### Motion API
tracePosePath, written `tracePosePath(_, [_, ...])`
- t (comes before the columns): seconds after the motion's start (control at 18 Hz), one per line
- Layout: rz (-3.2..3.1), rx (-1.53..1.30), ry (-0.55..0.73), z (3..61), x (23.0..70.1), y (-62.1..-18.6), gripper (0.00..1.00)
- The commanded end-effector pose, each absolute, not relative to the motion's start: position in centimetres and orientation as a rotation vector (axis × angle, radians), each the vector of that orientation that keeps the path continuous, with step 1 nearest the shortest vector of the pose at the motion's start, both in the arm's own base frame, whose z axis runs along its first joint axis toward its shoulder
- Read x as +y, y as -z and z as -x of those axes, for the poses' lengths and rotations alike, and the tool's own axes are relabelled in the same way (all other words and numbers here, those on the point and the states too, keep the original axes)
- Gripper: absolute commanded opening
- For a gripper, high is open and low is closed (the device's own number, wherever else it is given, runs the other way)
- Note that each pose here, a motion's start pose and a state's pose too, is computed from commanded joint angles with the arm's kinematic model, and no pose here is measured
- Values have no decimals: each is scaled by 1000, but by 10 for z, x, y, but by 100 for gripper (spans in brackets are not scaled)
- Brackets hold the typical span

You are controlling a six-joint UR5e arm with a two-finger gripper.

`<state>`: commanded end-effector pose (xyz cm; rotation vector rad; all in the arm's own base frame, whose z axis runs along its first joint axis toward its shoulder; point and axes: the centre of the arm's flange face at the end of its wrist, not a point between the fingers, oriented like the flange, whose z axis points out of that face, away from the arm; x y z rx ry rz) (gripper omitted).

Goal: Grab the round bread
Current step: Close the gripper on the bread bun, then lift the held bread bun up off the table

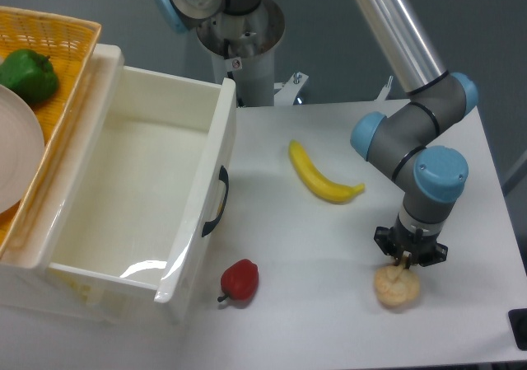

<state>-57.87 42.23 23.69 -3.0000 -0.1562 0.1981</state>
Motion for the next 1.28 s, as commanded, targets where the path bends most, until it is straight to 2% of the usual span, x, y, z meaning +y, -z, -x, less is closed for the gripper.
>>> tracePosePath(0.11, [3016, -183, -259, 573, 412, -260, 0])
tracePosePath(0.56, [3003, -185, -307, 563, 396, -313, 0])
tracePosePath(0.72, [3040, -151, -254, 561, 376, -339, 0])
tracePosePath(0.89, [3079, 16, -210, 565, 372, -363, 0])
tracePosePath(1.28, [3185, 101, -182, 596, 358, -402, 0])
